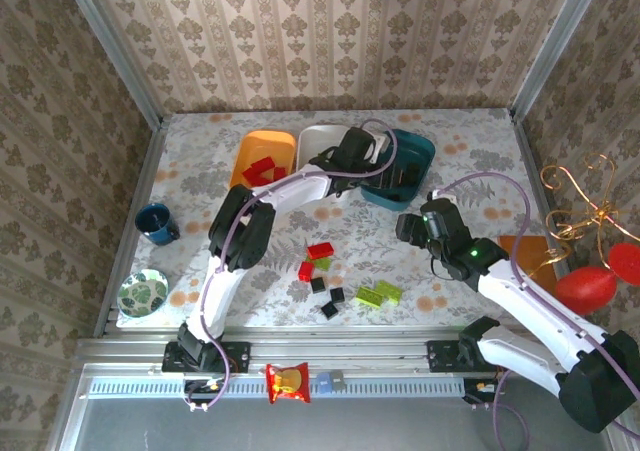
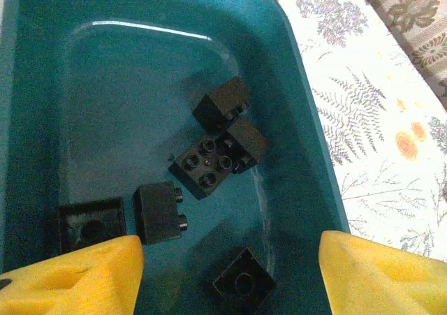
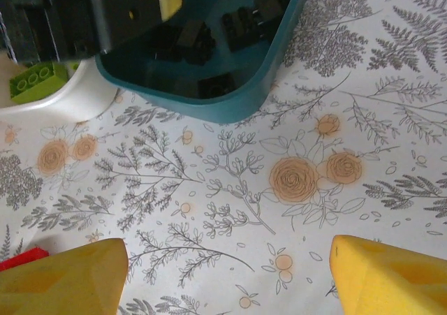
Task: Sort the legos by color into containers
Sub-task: Place the lego in the container, then pick up the lego from the center of the table.
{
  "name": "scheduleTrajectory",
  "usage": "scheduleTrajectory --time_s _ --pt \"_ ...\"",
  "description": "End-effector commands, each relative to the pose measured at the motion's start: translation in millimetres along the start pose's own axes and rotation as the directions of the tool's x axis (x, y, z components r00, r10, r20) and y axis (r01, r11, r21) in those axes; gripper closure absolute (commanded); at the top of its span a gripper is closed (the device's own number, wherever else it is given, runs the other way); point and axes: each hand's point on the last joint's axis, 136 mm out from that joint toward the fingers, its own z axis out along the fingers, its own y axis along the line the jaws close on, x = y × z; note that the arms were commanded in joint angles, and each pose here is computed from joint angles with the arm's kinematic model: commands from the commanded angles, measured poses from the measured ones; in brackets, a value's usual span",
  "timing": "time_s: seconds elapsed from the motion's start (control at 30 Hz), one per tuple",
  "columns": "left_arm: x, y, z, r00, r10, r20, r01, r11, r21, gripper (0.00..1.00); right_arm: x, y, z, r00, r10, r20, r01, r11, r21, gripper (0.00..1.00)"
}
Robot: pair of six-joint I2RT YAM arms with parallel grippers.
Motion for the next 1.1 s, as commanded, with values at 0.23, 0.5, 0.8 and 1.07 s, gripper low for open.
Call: scheduleTrajectory --time_s 0.23,0.5,0.8,1.07 --pt "-37.0 -33.6 -108.7 0.976 -0.038 0.214 0.013 0.993 0.118 0.19 44.0 38.9 9.8 0.981 -0.106 -0.163 0.071 0.975 -0.209 0.23" --pt "28.9 1.3 -194.4 0.961 -0.065 0.269 0.07 0.997 -0.009 0.05 86.7 102.5 26.0 0.916 -0.318 -0.244 0.225 0.912 -0.343 0.21" --pt "116.5 55.6 -303.6 0.936 -0.03 0.35 0.137 0.949 -0.285 0.0 110.5 170.3 58.6 0.888 -0.362 -0.285 0.197 0.858 -0.475 0.09" --pt "166.1 77.5 -335.0 0.923 -0.083 0.377 0.217 0.919 -0.328 0.0 127.6 191.3 89.2 0.863 -0.346 -0.368 0.156 0.875 -0.457 0.06"
